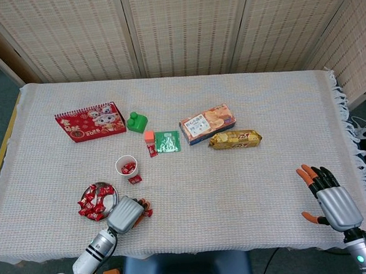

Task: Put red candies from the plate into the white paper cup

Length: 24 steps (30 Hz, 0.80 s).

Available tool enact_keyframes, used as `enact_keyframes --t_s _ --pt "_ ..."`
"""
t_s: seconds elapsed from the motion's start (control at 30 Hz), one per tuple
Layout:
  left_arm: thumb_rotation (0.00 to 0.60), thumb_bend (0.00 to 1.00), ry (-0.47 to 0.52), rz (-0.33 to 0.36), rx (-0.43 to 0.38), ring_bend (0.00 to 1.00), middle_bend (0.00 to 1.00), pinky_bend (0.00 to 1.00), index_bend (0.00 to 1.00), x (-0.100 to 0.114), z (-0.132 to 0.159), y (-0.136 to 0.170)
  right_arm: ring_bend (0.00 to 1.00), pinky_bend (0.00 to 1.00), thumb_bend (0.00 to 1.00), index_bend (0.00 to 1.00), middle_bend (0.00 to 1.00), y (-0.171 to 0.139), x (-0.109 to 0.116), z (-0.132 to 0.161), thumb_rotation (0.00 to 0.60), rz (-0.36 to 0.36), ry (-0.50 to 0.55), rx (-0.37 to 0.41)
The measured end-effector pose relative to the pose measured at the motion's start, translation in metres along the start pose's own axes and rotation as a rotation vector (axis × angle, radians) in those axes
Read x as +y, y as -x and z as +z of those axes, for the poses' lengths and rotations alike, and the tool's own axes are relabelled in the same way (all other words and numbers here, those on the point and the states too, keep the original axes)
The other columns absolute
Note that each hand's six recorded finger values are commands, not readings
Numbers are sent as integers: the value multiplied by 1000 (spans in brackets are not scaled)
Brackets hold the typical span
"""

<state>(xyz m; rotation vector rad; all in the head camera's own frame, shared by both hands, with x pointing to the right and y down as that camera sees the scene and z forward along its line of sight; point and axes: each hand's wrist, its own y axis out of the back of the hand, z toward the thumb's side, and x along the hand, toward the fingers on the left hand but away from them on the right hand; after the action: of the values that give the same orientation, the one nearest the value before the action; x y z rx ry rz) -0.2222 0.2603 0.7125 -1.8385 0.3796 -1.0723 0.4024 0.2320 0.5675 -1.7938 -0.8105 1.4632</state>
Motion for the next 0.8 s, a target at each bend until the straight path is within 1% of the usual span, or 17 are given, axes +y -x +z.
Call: enact_keyframes --t_s 0.17,0.5,0.63,0.8 --pt "600 383 -1 -4 3 698 504 1000 467 -1 -1 1 0 20 56 0 0 0 0 0 600 2 -2 0" --pt "600 380 -5 -35 -12 698 491 1000 435 -6 3 4 0 30 56 0 0 0 -1 0 600 3 -1 -1" --pt "600 379 -12 -28 -13 698 555 1000 468 -4 4 3 0 32 57 0 0 0 -1 0 600 2 -1 -2" --pt "600 386 -20 -26 -3 715 657 1000 578 -5 1 3 0 35 56 0 0 0 0 0 600 1 0 -3"
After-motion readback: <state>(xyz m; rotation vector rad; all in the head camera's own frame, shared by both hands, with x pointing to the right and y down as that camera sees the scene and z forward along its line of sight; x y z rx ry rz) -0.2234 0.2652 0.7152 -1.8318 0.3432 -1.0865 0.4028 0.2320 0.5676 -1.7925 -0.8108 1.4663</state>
